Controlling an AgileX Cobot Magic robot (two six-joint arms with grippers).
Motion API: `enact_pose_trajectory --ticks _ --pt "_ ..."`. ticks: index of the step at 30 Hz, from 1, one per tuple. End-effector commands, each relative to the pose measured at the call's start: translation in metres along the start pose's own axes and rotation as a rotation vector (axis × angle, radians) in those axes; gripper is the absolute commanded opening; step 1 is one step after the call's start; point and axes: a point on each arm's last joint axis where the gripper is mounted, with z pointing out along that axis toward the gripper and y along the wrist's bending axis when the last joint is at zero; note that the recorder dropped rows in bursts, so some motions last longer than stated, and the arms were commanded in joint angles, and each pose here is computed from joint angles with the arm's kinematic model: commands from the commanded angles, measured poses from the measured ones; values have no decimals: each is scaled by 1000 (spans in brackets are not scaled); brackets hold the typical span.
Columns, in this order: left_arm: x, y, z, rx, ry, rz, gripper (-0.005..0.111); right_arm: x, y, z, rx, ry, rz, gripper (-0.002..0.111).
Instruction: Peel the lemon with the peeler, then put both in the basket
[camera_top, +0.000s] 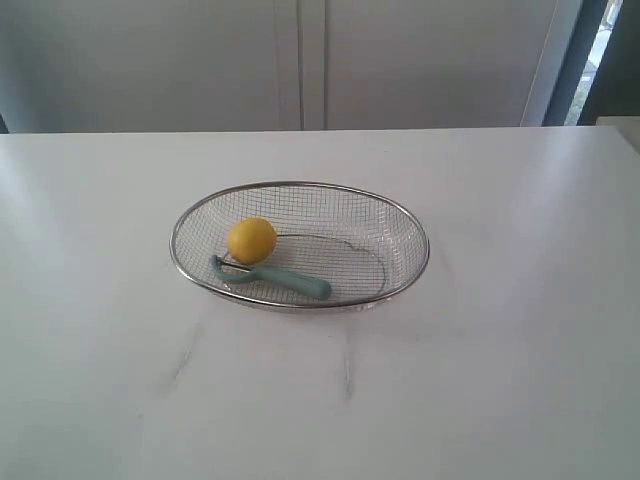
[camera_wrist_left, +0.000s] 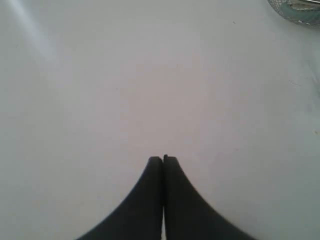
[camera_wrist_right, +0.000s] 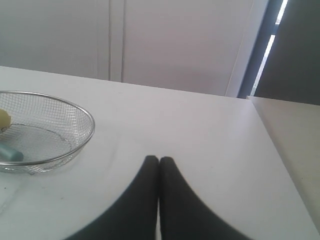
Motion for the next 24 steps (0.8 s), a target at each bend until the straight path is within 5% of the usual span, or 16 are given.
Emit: enact_pose_trajectory --ticks 1,24 --pt "4 -1 1 9 21 -16 0 9 -1 10 24 -40 23 0" --pt "4 -1 1 9 21 -16 0 23 -3 19 49 -19 124 0"
